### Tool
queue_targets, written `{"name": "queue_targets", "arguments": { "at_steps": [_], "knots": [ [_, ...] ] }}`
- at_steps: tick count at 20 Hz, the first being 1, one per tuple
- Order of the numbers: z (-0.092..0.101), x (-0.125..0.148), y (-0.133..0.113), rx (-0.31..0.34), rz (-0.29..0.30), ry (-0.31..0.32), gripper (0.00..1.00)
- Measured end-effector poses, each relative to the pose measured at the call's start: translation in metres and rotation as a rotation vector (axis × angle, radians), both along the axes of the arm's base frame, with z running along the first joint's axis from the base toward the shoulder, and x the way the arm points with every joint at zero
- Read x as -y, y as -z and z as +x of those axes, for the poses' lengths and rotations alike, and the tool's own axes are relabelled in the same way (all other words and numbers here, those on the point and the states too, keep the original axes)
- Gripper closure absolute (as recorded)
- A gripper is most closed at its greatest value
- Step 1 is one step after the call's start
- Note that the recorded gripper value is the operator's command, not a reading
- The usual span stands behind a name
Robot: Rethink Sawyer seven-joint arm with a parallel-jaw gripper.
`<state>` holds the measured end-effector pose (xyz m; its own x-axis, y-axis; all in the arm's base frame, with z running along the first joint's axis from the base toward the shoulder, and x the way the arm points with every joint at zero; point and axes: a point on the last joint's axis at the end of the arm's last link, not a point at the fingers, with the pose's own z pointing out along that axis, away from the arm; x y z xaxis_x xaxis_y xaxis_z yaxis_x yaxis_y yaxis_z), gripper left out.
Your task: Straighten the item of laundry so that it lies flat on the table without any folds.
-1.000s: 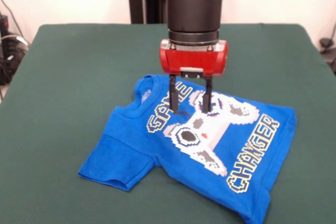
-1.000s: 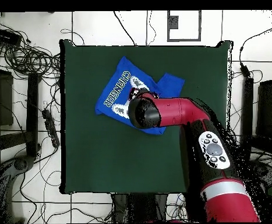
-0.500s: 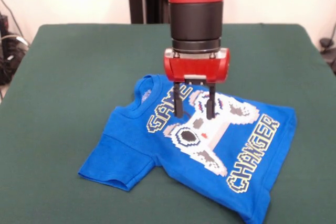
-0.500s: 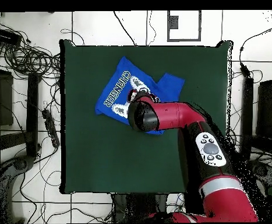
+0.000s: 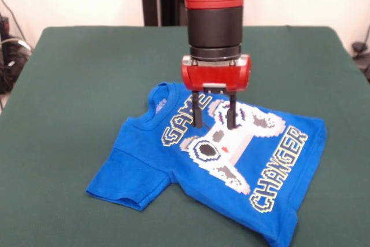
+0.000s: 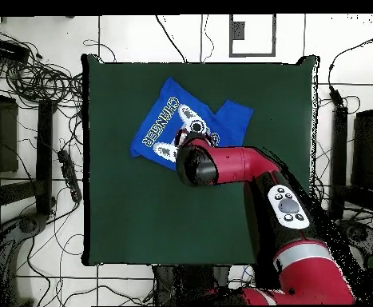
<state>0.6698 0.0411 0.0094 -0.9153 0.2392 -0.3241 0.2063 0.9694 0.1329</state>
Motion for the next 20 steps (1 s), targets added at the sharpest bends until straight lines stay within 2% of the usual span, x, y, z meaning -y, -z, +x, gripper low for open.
{"name": "queue_targets", "arguments": {
  "at_steps": [20],
  "knots": [
    [-0.036,-0.01,0.019,-0.076,0.014,-0.012,0.0]
  ]
}}
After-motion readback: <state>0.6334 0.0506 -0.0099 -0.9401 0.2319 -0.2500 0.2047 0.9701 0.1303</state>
